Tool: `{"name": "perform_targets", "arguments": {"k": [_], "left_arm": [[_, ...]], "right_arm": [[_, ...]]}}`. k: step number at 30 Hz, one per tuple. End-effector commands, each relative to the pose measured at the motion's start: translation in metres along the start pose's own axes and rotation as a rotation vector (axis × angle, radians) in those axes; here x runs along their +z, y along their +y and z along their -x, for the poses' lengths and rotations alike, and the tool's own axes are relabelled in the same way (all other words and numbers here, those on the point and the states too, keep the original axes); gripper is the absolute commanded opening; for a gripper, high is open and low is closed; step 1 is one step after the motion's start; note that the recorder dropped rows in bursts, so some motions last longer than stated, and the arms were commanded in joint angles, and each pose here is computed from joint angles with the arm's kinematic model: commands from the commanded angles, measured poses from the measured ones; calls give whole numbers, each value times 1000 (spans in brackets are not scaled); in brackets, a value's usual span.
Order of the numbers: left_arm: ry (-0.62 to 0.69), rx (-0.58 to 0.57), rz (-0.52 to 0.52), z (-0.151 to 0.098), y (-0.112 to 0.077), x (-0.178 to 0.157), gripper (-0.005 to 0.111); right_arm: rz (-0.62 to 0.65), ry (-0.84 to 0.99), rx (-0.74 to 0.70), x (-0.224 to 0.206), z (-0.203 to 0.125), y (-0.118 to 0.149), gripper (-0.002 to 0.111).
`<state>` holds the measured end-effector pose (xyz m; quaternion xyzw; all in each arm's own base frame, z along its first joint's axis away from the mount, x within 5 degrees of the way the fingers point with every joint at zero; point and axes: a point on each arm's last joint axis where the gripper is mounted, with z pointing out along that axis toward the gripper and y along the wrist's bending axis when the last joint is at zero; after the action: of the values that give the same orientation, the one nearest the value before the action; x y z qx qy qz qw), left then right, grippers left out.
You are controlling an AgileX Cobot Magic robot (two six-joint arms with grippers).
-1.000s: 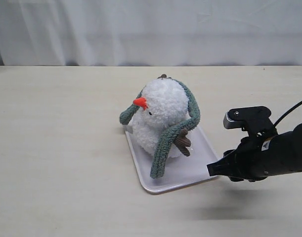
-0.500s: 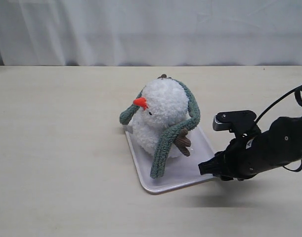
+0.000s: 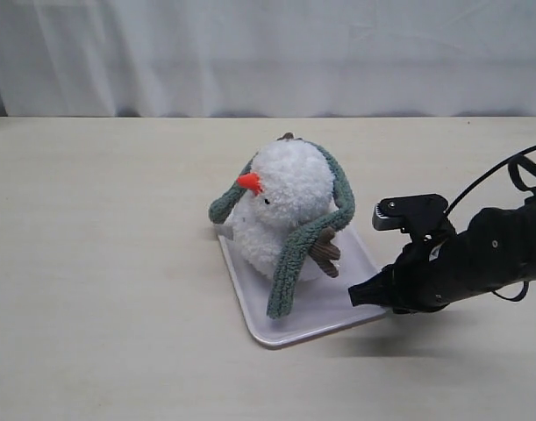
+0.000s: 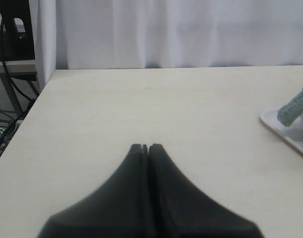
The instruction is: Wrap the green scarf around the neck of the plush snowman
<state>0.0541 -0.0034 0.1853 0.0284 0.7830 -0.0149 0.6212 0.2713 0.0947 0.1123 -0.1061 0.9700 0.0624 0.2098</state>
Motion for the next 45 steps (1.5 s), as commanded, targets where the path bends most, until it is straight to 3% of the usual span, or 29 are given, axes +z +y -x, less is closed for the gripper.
{"name": "perform_targets", "arguments": {"k": [1, 11, 18, 31, 45], "left_arm": [[-7, -3, 4, 0, 0, 0, 0], [-7, -3, 4, 0, 0, 0, 0], [-7, -3, 4, 0, 0, 0, 0], [-7, -3, 4, 0, 0, 0, 0], [-9, -3, 4, 0, 0, 0, 0]], "right_arm": [[-5, -11, -100, 2, 0, -1, 4], [-27, -153, -166, -1, 18, -2, 4], [3, -94, -172, -7, 34, 3, 4], [74, -149, -136, -83, 33, 13, 4], [304, -173, -373, -123, -3, 113, 4]]}}
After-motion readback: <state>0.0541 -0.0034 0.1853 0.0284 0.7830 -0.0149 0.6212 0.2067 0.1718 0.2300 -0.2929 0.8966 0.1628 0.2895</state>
